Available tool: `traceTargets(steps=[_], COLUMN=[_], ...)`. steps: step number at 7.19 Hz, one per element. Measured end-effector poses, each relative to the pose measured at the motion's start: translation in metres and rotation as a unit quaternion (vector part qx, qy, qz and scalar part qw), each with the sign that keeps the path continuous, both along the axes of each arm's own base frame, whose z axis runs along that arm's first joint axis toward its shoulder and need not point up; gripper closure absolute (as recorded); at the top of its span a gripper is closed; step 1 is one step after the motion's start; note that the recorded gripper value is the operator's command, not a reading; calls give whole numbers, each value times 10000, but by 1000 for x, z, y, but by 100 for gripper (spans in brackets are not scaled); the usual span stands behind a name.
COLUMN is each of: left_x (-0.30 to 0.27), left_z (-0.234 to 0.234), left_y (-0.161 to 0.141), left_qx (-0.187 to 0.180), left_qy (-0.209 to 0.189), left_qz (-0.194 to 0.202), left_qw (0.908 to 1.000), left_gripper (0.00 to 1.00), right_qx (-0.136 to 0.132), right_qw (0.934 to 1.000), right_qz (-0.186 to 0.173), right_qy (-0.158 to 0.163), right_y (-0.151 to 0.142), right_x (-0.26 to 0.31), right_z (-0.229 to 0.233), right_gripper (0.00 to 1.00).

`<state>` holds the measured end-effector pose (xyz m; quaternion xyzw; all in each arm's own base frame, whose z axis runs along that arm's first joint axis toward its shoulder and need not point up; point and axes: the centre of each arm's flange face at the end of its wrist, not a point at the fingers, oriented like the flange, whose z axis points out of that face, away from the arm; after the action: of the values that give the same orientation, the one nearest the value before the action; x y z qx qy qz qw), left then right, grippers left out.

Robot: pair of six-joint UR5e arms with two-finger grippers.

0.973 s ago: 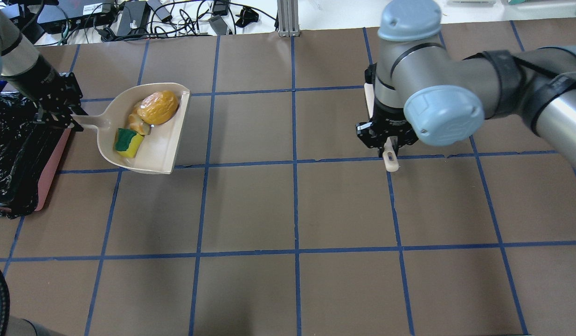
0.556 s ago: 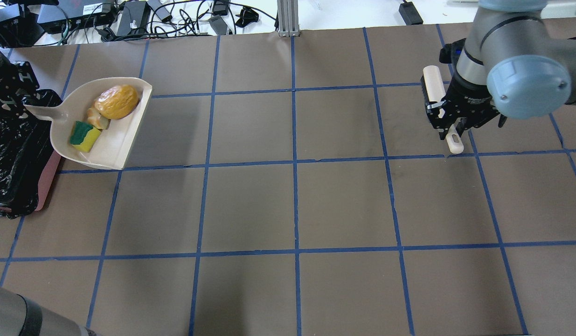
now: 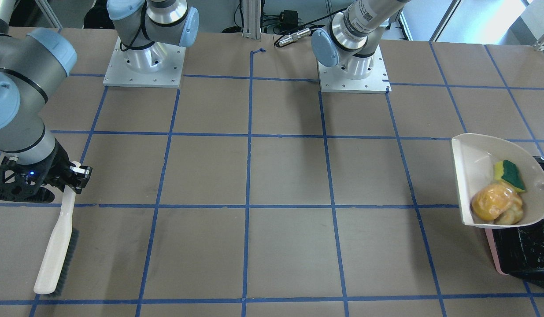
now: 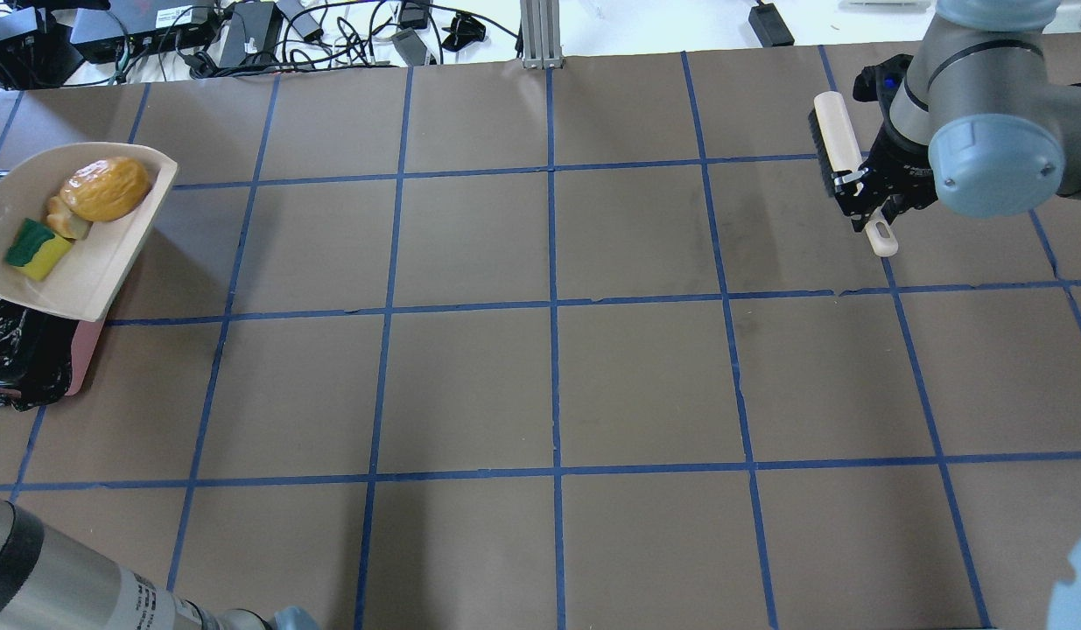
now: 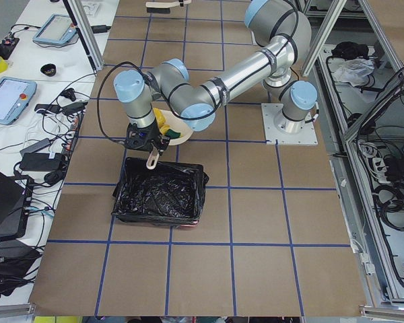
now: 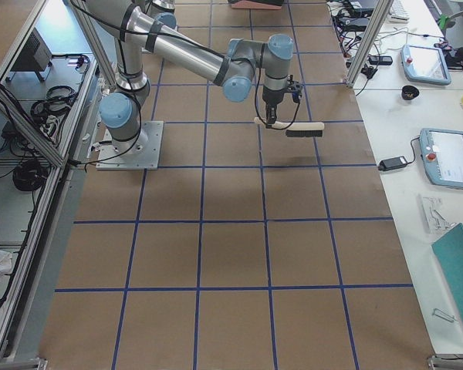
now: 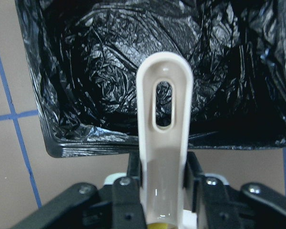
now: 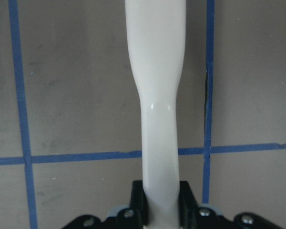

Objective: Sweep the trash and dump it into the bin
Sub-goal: 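Tip the dustpan over the black bin with the left gripper to dump items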

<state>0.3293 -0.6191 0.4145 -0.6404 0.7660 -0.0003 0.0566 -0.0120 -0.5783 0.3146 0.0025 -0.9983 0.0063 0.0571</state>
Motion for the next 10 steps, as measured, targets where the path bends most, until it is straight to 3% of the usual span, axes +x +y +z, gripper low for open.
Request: traceTargets(steps=[2, 4, 8, 10], left_x=[53, 103, 196, 212], left_z=[6, 4, -17, -21], left_y=[1, 4, 32, 35], left_qx=[-63, -113, -134, -92], left_qy=[-183, -434, -1200, -1551], left_qz=[-82, -136, -214, -43], left_qw=[9998, 9989, 9925, 9878], left_gripper=[100, 100, 100, 100], right_qx=[-11, 54, 290, 350], right_qw=[9997, 9996, 9994, 9991], right_qz=[249, 270, -71, -150], right_qy=[-4, -39, -153, -179], right_y=[-12, -12, 2, 7], right_x=[-45, -61, -58, -56], right_z=[-25, -41, -64, -72], right_gripper=[95, 95, 95, 95])
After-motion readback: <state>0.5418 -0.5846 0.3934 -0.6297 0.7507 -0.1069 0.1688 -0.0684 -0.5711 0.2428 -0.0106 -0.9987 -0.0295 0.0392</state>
